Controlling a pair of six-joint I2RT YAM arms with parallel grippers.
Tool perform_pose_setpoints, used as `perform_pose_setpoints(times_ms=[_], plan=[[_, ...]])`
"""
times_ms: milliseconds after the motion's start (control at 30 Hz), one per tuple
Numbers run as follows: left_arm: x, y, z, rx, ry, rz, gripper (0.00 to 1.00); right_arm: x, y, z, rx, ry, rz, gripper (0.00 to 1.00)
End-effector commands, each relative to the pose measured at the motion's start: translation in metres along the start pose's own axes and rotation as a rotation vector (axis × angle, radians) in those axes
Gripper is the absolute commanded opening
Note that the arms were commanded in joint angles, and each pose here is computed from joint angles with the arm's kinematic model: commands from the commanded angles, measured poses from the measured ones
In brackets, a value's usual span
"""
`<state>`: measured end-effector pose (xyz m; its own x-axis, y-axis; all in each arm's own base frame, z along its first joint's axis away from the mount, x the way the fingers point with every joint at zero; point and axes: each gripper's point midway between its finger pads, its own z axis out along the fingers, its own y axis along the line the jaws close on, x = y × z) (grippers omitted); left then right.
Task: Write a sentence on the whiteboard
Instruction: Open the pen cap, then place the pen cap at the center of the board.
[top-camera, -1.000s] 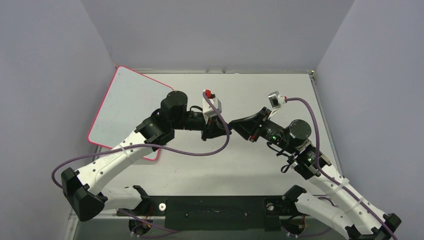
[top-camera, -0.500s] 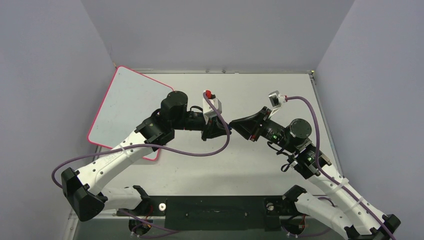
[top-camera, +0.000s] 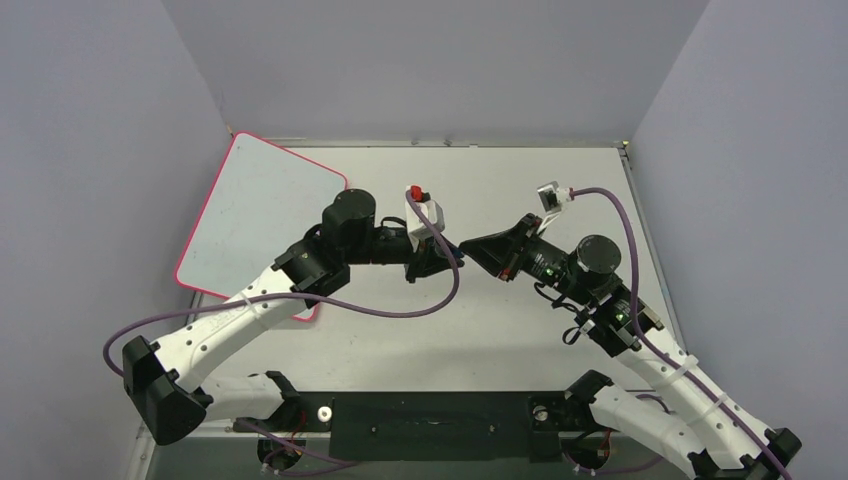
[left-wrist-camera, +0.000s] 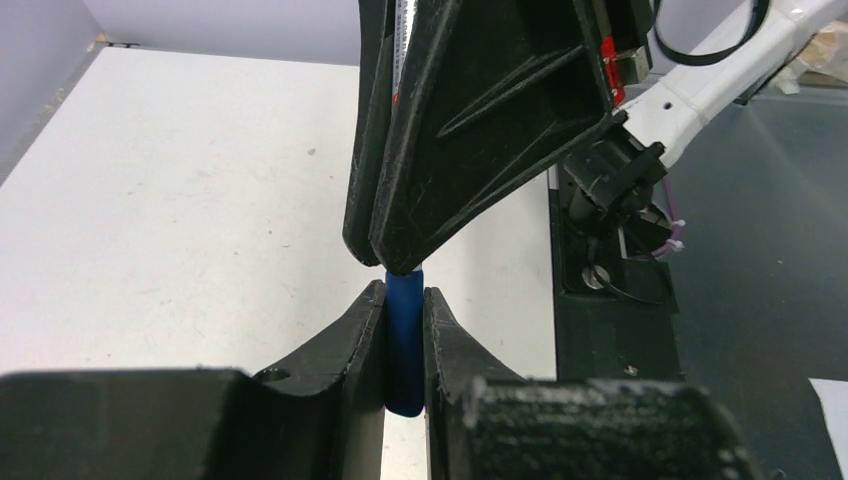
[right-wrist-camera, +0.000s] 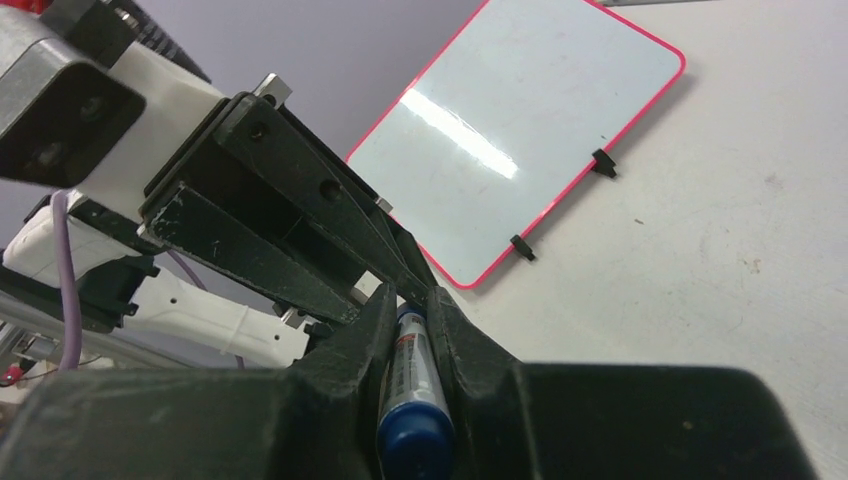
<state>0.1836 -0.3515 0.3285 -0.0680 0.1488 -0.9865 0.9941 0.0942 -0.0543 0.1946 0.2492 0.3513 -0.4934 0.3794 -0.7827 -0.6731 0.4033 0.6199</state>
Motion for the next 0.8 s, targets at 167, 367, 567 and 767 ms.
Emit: perform_pose_setpoints(times_ms=[167, 367, 567, 767], plan=[[0.008, 0.047, -0.01, -0.346, -0.04, 0.105, 0.0, -0.028, -0.066, -0.014, 0.356, -0.104, 0.037, 0.0], [0.029, 0.059, -0.005, -0.406, -0.033, 0.105, 0.0, -0.031, -0.093, -0.027, 0.47, -0.119, 0.071, 0.0], [0.049, 0.063, 0.006, -0.398, -0.014, 0.071, 0.0, -0.028, -0.108, -0.034, 0.515, -0.11, 0.082, 0.0], [0.1, 0.073, 0.033, -0.413, 0.056, -0.046, 0.0, -0.03, -0.128, -0.055, 0.646, -0.15, 0.041, 0.0]])
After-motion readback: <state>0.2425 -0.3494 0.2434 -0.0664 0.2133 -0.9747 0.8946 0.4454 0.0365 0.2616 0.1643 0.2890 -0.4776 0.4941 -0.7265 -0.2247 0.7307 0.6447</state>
